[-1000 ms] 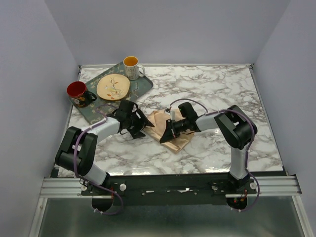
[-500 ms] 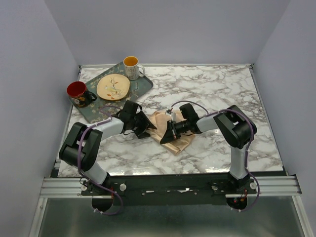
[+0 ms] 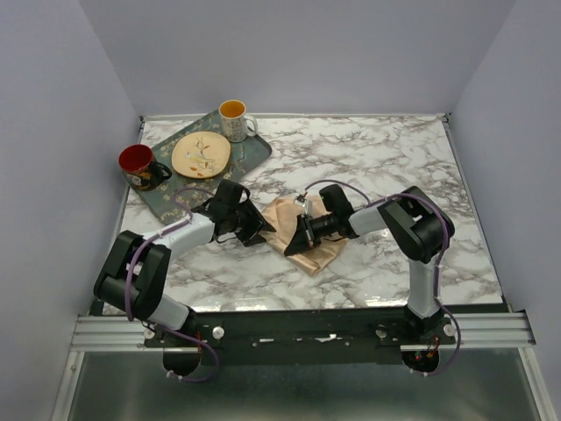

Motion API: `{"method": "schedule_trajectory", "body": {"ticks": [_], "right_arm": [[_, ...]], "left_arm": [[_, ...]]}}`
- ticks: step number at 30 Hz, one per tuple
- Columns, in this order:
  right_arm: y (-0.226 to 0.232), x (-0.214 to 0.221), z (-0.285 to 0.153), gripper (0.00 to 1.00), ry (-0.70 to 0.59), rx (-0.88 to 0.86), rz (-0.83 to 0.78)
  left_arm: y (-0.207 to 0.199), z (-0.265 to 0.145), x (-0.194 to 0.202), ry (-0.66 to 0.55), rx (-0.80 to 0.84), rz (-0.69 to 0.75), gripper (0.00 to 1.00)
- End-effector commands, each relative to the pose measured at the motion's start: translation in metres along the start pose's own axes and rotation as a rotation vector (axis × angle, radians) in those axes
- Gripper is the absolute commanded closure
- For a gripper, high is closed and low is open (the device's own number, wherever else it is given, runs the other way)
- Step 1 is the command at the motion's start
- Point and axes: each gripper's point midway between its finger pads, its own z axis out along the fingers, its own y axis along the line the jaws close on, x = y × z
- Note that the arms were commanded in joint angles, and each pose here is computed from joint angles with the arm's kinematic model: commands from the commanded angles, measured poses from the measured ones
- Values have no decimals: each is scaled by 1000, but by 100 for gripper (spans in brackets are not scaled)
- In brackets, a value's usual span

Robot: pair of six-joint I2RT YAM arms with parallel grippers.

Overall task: Fold the napkin, place the utensils inside, and roll it up
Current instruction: Roll the napkin with the utensil

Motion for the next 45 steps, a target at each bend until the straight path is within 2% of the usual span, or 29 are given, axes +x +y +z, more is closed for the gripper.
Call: {"method": "schedule_trajectory", "body": {"ticks": [1,12,28,34,41,45], "right_arm": [[-13,21,2,99,29,2,96],[6,10,-4,100,-18,-102,154],[8,6,-7,99,-40,-149,179],[7,10,-6,99,-38,-158,184],[-1,19,-5,100,-21,-151,184],[-8,22,-4,100,-3,-115,154]], "left_arm": [[8,9,6,24,-8,-46,45],[13,13,13,30,22,-57,37],[15,34,12,51,20,-77,37],[16,41,10,53,8,-74,42],[21,45,2,47,-79,16,61],[19,47,0,50,-104,57,67]]}}
